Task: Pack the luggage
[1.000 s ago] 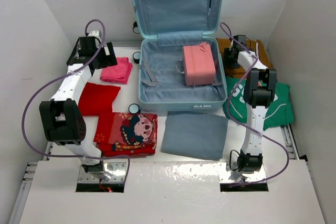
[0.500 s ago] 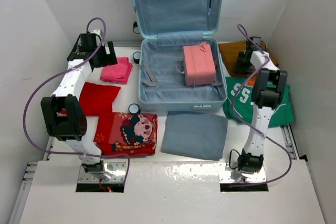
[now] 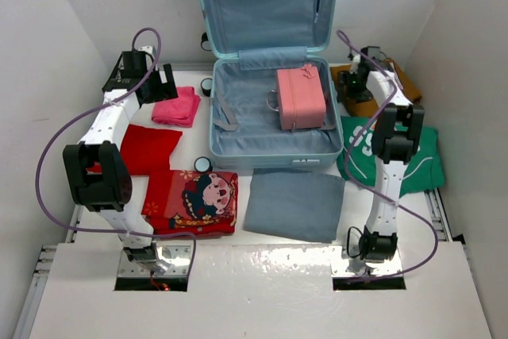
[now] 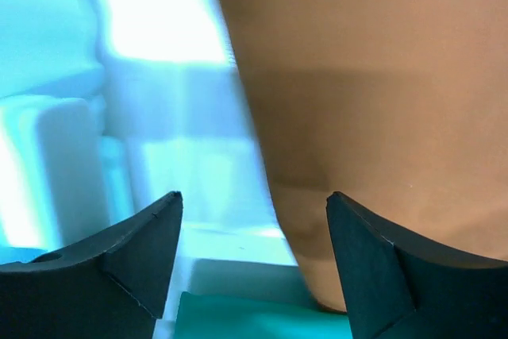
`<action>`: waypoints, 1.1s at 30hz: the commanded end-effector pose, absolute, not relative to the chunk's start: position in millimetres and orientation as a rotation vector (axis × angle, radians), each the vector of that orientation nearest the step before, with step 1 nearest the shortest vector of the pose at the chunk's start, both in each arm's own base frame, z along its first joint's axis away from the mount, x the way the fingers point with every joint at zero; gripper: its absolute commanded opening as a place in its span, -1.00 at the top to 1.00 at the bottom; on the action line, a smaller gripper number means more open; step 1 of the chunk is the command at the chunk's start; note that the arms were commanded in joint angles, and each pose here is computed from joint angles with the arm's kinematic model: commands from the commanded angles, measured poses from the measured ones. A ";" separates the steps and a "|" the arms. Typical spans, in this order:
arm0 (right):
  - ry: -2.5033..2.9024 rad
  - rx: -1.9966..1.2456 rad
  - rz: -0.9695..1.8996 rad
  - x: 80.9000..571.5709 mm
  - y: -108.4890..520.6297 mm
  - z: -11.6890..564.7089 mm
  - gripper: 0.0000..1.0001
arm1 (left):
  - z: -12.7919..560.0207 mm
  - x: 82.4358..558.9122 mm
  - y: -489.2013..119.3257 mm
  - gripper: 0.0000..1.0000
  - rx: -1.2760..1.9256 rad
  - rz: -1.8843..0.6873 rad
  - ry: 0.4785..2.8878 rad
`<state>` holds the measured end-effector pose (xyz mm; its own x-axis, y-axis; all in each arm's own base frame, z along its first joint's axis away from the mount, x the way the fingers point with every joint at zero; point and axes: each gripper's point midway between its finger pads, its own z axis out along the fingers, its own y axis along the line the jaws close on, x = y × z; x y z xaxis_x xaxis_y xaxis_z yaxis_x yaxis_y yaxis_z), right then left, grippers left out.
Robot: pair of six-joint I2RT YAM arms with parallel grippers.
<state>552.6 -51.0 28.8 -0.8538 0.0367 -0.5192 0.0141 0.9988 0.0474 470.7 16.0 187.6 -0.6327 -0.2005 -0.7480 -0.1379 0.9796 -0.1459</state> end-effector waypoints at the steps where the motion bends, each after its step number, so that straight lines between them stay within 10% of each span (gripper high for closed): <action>1: 2.560 -0.118 0.018 565.7 -23.1 37.5 -0.46 | 209.8 479.0 24.8 -0.90 -0.231 -0.073 2.207; 14: 2.647 0.052 -0.176 576.8 -65.8 -6.8 -0.39 | 208.0 471.6 35.0 -0.90 -0.246 -0.046 2.216; 17: 2.677 0.025 -0.159 568.2 -63.0 -10.0 -0.20 | 208.1 476.7 33.9 -0.90 -0.241 -0.056 2.215; 23: 2.717 0.121 -0.134 553.3 -84.3 -10.0 1.00 | 212.0 478.3 32.4 -0.90 -0.235 -0.067 2.206; 33: 2.295 0.288 0.308 570.9 -94.4 174.1 1.00 | 206.6 477.7 27.8 -0.90 -0.246 -0.101 2.223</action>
<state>565.3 -91.3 48.3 -0.8237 0.2191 -0.5230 0.1493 0.9736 0.1728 470.8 25.0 190.6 -0.6304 -0.1916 -0.7523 -0.1398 0.9812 -0.1328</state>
